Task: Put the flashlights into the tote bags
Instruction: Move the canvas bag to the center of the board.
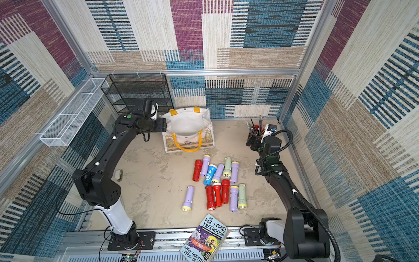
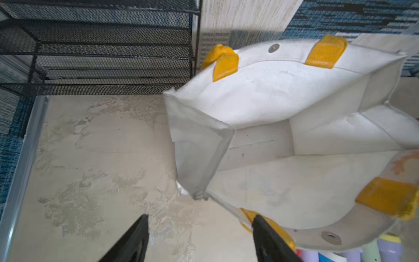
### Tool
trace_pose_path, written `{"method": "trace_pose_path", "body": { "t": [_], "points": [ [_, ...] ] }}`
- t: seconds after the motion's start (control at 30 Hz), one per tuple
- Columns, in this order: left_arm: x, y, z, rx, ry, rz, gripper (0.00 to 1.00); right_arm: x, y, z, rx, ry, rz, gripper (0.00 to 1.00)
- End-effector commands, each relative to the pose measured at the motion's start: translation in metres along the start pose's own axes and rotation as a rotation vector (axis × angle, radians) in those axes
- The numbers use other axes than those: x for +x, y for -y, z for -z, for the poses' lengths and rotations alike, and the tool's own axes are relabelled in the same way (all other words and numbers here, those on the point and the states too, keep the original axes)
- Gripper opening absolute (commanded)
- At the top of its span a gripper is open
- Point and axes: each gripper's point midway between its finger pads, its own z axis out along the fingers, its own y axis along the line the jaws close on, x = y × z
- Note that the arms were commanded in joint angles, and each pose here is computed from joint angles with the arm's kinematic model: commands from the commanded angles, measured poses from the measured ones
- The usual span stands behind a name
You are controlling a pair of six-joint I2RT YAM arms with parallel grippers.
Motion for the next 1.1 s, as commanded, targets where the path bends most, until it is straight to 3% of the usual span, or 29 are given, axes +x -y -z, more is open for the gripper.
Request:
{"method": "trace_pose_path", "body": {
  "t": [0.0,0.27,0.5,0.57,0.67,0.83,0.93,1.07],
  "points": [
    [0.007,0.014,-0.007,0.033,-0.068,-0.027,0.73,0.002,-0.009,0.001,-0.038,-0.031,-0.017,0.96],
    [-0.001,0.017,-0.039,-0.038,-0.111,-0.066,0.69,0.006,-0.03,0.007,-0.121,-0.058,-0.033,0.94],
    [-0.003,0.013,-0.051,-0.076,-0.124,-0.113,0.56,0.01,-0.051,0.008,-0.195,-0.089,-0.018,0.9],
    [-0.002,0.011,-0.055,-0.086,-0.129,-0.127,0.46,0.011,-0.059,0.008,-0.213,-0.092,-0.011,0.89],
    [0.001,0.007,-0.061,-0.105,-0.146,-0.138,0.19,0.01,-0.074,0.008,-0.247,-0.092,0.006,0.88],
    [0.003,-0.009,-0.053,-0.197,-0.143,-0.092,0.0,0.009,-0.117,0.008,-0.338,-0.092,0.065,0.88],
    [0.004,-0.017,-0.043,-0.241,-0.13,-0.049,0.0,0.005,-0.146,0.008,-0.401,-0.086,0.086,0.87],
    [0.01,-0.029,-0.029,-0.292,-0.118,0.043,0.0,-0.008,-0.204,0.017,-0.59,-0.078,0.051,0.86]
  ]
}}
